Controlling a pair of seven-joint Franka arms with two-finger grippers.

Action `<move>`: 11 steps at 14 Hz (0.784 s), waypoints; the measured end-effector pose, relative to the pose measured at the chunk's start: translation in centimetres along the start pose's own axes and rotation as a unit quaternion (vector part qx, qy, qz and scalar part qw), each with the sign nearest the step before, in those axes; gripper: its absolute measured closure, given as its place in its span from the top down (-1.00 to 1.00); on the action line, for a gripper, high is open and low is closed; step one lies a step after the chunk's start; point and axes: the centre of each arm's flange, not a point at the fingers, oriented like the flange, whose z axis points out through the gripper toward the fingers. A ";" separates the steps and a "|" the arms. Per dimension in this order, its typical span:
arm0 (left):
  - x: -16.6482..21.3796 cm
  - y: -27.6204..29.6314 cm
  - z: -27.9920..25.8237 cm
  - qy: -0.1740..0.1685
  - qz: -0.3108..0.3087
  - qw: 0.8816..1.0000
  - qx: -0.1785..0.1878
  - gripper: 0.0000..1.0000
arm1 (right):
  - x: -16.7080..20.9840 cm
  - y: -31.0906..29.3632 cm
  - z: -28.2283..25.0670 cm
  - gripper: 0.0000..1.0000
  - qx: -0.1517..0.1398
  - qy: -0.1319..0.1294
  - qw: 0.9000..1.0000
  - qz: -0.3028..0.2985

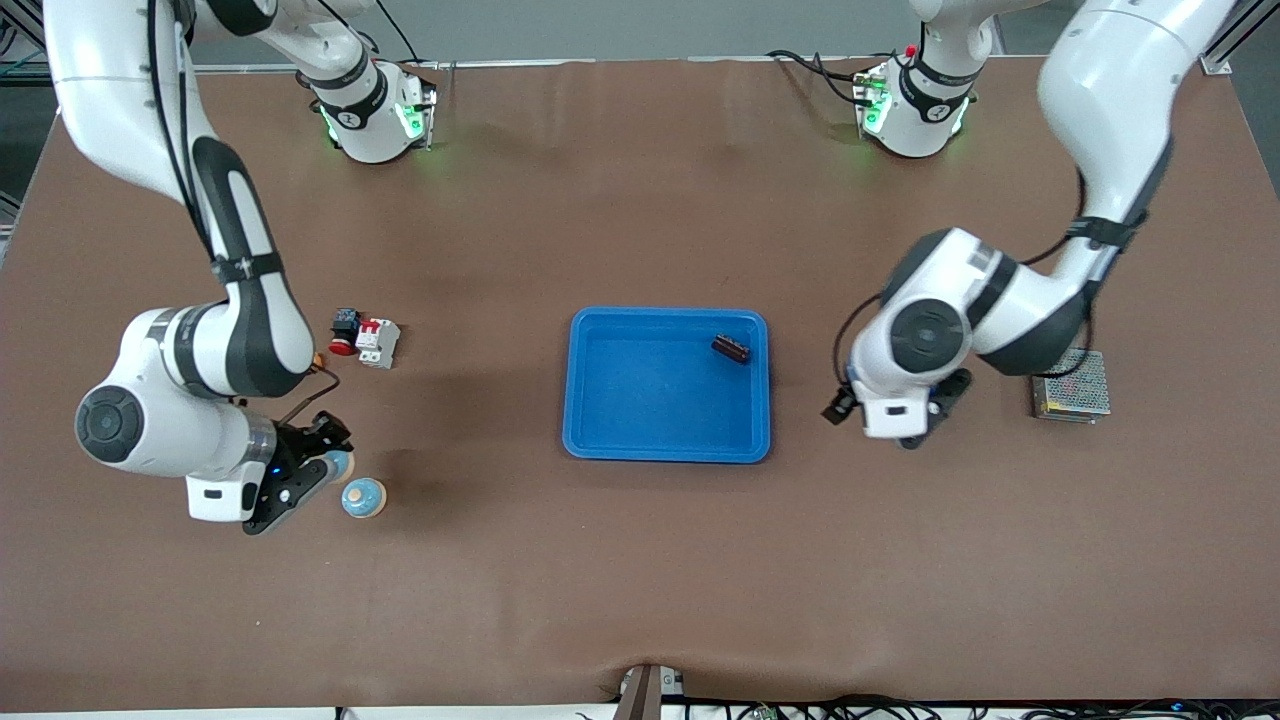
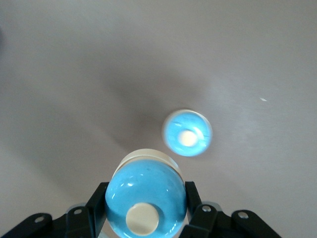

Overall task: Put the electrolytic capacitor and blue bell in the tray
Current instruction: 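Release the capacitor with the left gripper while the right gripper lifts the bell, then carry the bell over the tray while the left gripper grasps another capacitor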

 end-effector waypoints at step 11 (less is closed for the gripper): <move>11.1 -9.3 7.5 -0.023 0.135 0.991 -0.001 0.85 | 8.5 -24.3 -0.7 0.31 0.025 0.019 0.963 0.268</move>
